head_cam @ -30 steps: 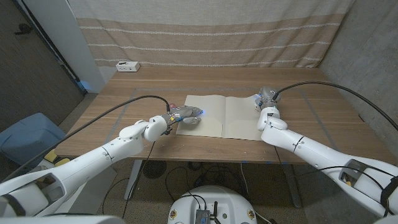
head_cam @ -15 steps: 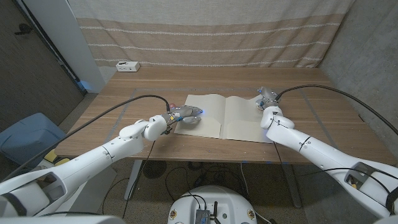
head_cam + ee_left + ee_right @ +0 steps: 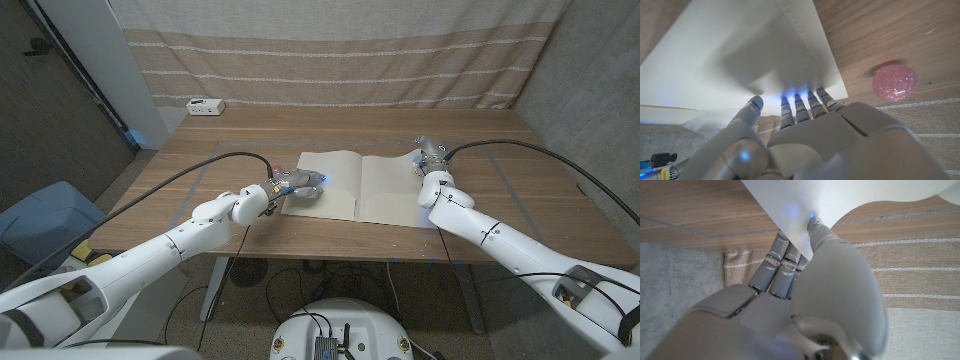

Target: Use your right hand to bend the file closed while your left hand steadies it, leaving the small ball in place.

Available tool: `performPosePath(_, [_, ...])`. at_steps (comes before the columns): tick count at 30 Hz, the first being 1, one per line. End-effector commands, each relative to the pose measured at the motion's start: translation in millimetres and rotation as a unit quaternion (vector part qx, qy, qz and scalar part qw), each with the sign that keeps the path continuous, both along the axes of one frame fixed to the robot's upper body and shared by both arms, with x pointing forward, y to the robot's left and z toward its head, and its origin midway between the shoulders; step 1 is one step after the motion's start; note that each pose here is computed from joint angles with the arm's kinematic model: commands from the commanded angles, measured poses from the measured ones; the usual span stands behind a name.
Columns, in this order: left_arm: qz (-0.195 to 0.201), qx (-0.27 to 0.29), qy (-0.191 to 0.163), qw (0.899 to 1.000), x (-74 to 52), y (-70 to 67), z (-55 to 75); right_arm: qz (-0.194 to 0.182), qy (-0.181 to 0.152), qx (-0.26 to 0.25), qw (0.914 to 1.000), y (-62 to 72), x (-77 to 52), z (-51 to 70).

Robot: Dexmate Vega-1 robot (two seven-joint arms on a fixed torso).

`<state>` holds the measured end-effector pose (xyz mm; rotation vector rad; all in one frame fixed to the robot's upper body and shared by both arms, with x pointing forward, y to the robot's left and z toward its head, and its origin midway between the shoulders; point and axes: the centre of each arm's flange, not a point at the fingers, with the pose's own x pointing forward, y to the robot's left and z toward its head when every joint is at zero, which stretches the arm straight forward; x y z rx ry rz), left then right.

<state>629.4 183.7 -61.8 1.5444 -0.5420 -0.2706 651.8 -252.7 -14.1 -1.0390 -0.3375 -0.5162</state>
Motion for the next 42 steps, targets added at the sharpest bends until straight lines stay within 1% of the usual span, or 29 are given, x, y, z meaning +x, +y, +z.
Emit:
performPosePath(1, [-0.003,0.002,-0.002,1.0,0.3,-2.2,1.9,0.016,-0.028,0.023,0.9992,8.8,-11.6,23.3])
performPosePath(6, [-0.004,0.004,-0.002,1.0,1.1,-2.8,2.2,0.032,0.015,0.042,0.9985,14.9,-13.4,35.9])
performPosePath(11, [-0.005,0.004,-0.003,1.0,1.4,-3.0,2.0,0.041,0.043,0.045,0.9972,22.1,-17.7,46.6])
performPosePath(17, [-0.006,0.004,-0.004,1.0,1.7,-3.3,1.4,0.039,0.052,0.026,0.9975,30.1,-23.2,56.5])
performPosePath(24, [-0.008,0.005,-0.006,1.0,1.5,-4.0,1.1,0.015,0.054,-0.028,0.998,44.7,-30.9,68.2])
performPosePath(29, [-0.008,0.005,-0.007,1.0,1.1,-4.3,1.0,0.014,0.06,-0.052,0.9968,54.3,-35.8,77.3])
performPosePath(33, [-0.008,0.005,-0.007,1.0,0.4,-4.5,0.6,0.026,0.068,-0.057,0.9958,59.8,-38.6,84.6])
performPosePath(37, [-0.008,0.005,-0.008,1.0,-0.5,-4.6,0.0,0.043,0.08,-0.047,0.9948,63.5,-40.5,91.4])
performPosePath(42, [-0.007,0.003,-0.01,1.0,-2.3,-4.3,-1.3,0.052,0.09,-0.04,0.9937,69.4,-43.9,97.7])
